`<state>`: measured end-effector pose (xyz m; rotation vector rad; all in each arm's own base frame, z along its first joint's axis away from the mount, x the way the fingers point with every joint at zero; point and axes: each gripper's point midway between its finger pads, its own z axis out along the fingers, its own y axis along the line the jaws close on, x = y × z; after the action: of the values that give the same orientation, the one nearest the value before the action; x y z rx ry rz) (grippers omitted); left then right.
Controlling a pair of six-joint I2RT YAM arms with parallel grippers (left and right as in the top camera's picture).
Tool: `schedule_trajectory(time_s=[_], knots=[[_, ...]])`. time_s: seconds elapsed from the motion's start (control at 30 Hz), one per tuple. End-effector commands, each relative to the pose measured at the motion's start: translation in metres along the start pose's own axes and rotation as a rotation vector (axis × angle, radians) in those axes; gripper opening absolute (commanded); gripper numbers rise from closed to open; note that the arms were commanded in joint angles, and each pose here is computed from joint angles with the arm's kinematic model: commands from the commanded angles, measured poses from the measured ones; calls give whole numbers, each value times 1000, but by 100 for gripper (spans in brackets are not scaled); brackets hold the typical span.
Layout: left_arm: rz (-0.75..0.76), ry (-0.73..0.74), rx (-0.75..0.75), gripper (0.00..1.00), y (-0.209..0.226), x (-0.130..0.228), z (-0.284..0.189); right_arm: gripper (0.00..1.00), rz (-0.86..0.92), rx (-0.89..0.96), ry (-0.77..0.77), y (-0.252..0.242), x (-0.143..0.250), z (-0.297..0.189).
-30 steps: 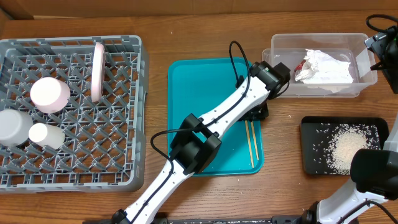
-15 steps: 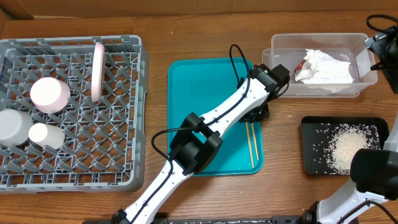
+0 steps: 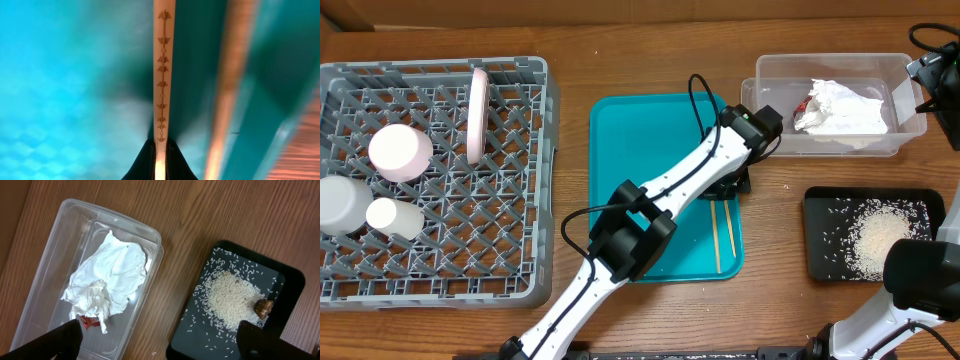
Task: Sort waste into correct bins and load items into the dishwasher
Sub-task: 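Carry the chopstick to the rack and insert it upright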
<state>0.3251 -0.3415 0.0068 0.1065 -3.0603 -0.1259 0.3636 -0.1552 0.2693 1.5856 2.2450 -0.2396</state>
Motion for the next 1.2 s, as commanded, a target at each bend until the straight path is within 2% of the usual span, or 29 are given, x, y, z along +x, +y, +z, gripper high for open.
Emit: schedule_trajectory(time_s=[0.0, 0.17, 0.2, 0.27, 0.37, 0.47, 0.53, 0.6, 0.73, 0.8, 1.0, 1.17], knots=[[33, 35, -36, 4, 25, -13, -4, 100, 7, -11, -23, -3, -5, -8], [132, -46, 36, 4, 54, -40, -80, 100, 7, -11, -23, -3, -5, -8], [219, -78, 89, 4, 57, -47, -99, 100, 7, -11, -23, -3, -5, -8], [294, -125, 138, 4, 66, -54, -125, 100, 7, -11, -23, -3, -5, -8], [312, -208, 173, 4, 92, -64, -163, 100, 7, -11, -23, -2, -5, -8], [285, -310, 194, 4, 135, -78, -205, 100, 7, -11, -23, -3, -5, -8], [270, -402, 166, 4, 184, -89, -237, 100, 7, -11, -23, -3, -5, -8], [174, -460, 121, 4, 235, -94, -258, 100, 7, -11, -23, -3, -5, -8], [113, -484, 86, 4, 298, -97, -268, 100, 7, -11, -23, -2, -5, -8], [32, -450, 88, 4, 332, -100, -259, 100, 7, -11, -23, -3, -5, -8], [-21, -269, 118, 4, 366, -96, -203, 100, 7, -11, -23, -3, -5, -8], [17, -239, 150, 4, 373, -106, -170, 100, 7, -11, -23, -3, -5, -8]])
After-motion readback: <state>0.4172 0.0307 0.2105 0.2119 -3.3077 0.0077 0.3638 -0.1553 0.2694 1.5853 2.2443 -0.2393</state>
